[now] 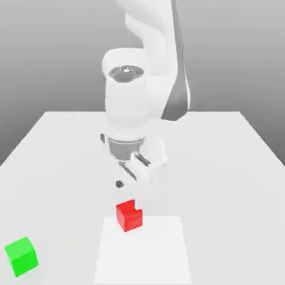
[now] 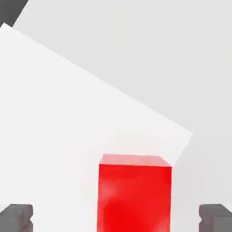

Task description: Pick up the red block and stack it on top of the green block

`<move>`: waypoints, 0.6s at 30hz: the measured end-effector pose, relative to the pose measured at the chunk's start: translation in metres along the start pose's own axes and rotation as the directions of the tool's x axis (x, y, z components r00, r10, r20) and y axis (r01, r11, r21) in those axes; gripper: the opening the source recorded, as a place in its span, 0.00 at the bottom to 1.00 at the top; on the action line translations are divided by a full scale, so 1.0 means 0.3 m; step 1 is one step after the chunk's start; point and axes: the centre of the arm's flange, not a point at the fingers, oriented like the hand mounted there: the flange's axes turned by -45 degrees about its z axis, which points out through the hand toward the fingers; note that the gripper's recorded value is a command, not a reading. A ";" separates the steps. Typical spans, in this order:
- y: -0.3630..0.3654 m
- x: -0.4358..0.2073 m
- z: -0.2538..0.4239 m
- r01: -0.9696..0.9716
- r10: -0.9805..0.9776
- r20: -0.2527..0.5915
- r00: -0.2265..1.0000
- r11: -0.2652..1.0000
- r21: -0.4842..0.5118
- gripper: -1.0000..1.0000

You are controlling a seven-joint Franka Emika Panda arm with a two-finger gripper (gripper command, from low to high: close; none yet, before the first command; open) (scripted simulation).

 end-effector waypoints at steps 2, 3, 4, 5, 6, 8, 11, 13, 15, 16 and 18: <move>-0.001 0.003 0.026 -0.006 0.006 -0.001 1.000 1.000 -0.001 0.50; -0.002 0.004 0.039 -0.007 0.007 -0.001 1.000 1.000 -0.001 0.50; -0.003 0.005 0.052 -0.008 0.008 -0.001 1.000 1.000 -0.001 0.50; -0.003 0.005 0.065 -0.008 0.008 -0.002 1.000 1.000 0.000 0.50; -0.003 0.004 0.079 -0.008 0.008 -0.001 1.000 1.000 0.000 0.50; -0.002 0.001 0.108 -0.006 0.006 0.000 1.000 1.000 0.000 0.50; 0.006 -0.007 0.153 -0.003 0.003 0.004 1.000 1.000 -0.001 0.50; 0.015 -0.012 0.184 -0.002 0.002 0.008 1.000 1.000 -0.002 0.00; 0.015 -0.012 0.184 -0.002 0.002 0.008 1.000 1.000 -0.002 0.00; 0.015 -0.012 0.183 -0.002 0.002 0.007 1.000 1.000 -0.001 0.00; 0.014 -0.012 0.183 -0.002 0.002 0.007 1.000 1.000 0.000 0.00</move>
